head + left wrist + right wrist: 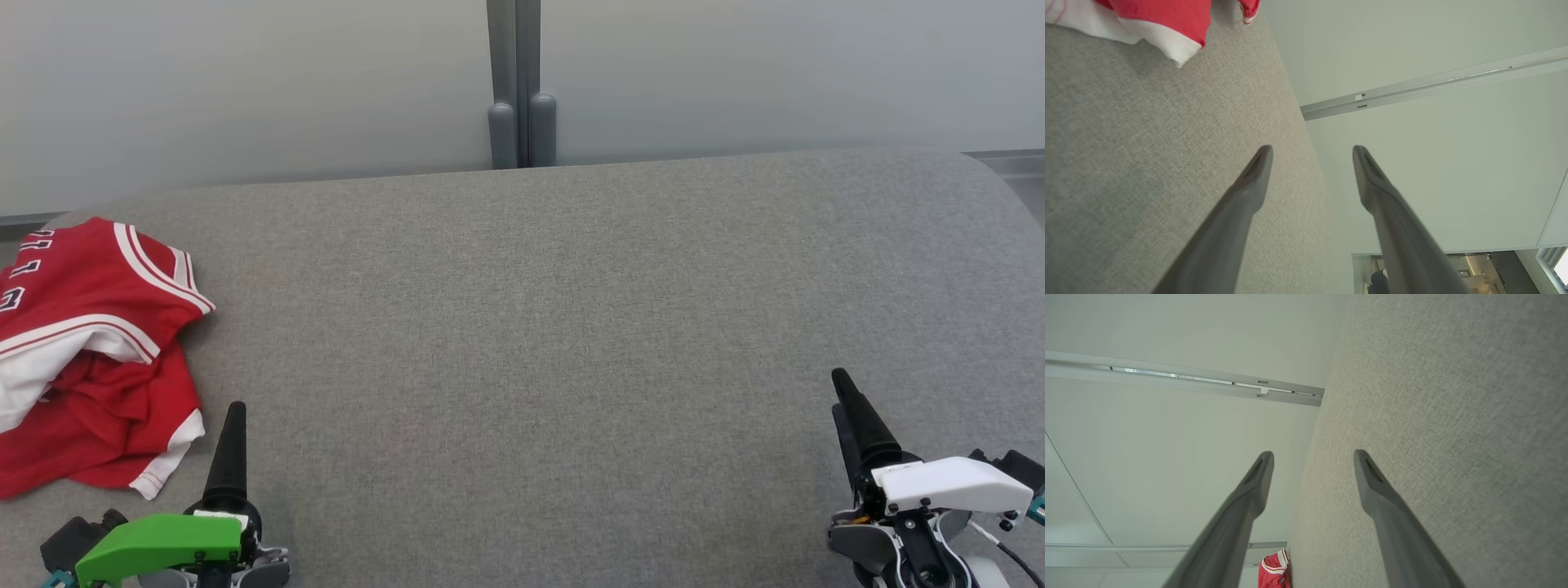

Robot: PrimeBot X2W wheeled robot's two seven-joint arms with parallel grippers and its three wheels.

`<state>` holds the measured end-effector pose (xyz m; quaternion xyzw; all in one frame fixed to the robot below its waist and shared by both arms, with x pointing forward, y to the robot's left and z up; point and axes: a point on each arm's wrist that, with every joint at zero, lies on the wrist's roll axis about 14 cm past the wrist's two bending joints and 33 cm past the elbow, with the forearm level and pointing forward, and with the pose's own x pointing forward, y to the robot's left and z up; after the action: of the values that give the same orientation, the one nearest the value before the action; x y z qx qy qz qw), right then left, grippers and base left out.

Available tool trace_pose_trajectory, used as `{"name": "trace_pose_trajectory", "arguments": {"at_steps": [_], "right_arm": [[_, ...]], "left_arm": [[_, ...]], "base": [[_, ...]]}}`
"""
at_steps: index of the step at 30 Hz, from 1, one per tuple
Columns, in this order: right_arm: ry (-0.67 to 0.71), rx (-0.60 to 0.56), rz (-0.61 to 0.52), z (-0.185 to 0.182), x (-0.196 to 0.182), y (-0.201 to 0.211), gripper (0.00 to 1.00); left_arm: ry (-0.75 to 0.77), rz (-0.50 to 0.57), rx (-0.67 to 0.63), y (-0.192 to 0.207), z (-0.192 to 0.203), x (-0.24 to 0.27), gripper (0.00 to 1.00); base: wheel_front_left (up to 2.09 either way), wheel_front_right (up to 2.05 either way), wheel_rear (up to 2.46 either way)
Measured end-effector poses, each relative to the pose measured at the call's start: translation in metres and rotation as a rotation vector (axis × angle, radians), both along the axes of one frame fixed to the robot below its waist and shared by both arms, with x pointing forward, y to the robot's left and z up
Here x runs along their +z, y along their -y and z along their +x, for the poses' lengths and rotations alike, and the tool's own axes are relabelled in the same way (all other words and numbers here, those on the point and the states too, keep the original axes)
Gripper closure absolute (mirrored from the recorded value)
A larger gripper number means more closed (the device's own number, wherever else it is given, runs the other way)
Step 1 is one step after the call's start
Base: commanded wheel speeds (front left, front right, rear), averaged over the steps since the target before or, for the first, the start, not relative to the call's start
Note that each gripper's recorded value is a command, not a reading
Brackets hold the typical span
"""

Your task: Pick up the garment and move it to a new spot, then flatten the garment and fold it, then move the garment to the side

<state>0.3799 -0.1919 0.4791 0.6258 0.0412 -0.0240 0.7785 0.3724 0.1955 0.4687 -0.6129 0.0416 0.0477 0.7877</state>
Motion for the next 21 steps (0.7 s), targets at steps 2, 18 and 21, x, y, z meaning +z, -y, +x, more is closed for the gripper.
{"name": "trace_pose_trajectory", "arguments": {"at_steps": [2, 18, 21], "right_arm": [[-0.001, 0.004, -0.023, 0.0, 0.0, -0.001, 0.0], [-0.014, 0.062, -0.334, 0.001, -0.008, -0.013, 0.0], [-0.013, 0.071, -0.386, 0.001, -0.009, -0.014, 0.0]], "left_arm": [[-0.001, 0.022, -0.001, 0.0, 0.0, 0.0, 0.0], [-0.017, 0.327, -0.029, -0.002, -0.001, -0.003, 0.0], [-0.023, 0.373, -0.031, -0.003, -0.002, -0.005, 0.0]], "base": [[0.0, 0.0, 0.0], [0.0, 0.0, 0.0], [0.0, 0.0, 0.0]]}}
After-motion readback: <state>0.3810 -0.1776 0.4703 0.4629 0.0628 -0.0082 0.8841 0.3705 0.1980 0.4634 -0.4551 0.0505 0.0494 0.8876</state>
